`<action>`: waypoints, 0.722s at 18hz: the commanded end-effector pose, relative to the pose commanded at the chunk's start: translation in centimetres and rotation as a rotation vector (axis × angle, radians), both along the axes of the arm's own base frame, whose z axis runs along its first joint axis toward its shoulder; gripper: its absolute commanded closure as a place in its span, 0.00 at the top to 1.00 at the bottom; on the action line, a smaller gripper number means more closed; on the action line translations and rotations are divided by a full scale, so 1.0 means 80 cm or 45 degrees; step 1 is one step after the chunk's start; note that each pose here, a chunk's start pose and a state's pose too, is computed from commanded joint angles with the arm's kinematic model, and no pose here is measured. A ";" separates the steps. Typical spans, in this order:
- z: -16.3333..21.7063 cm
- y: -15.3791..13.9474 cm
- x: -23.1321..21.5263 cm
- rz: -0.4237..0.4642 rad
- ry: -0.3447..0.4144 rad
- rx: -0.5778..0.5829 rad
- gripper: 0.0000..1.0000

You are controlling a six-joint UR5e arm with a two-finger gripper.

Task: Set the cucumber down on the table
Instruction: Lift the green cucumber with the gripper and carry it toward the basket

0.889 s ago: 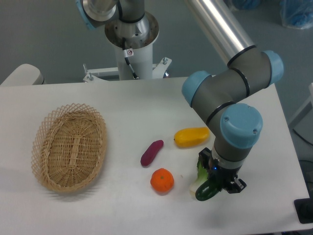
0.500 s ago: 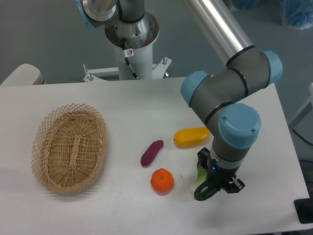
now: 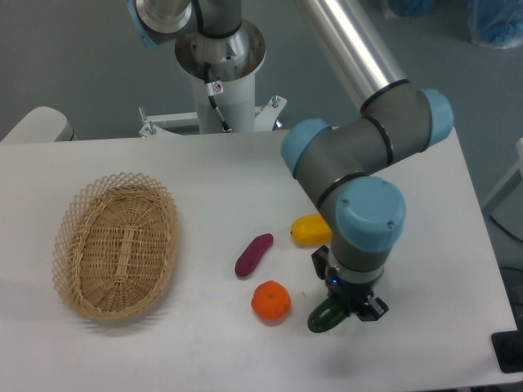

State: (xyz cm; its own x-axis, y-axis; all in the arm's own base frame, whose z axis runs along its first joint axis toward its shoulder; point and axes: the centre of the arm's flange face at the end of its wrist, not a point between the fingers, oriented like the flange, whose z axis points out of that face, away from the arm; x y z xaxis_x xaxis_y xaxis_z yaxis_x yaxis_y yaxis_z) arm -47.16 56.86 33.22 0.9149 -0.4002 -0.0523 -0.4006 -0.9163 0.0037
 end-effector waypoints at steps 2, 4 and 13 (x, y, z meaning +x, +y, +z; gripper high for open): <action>-0.003 0.004 0.021 -0.017 -0.013 -0.011 0.16; -0.008 0.004 0.031 -0.012 -0.023 -0.024 0.16; -0.033 0.012 0.110 0.008 -0.067 -0.099 0.19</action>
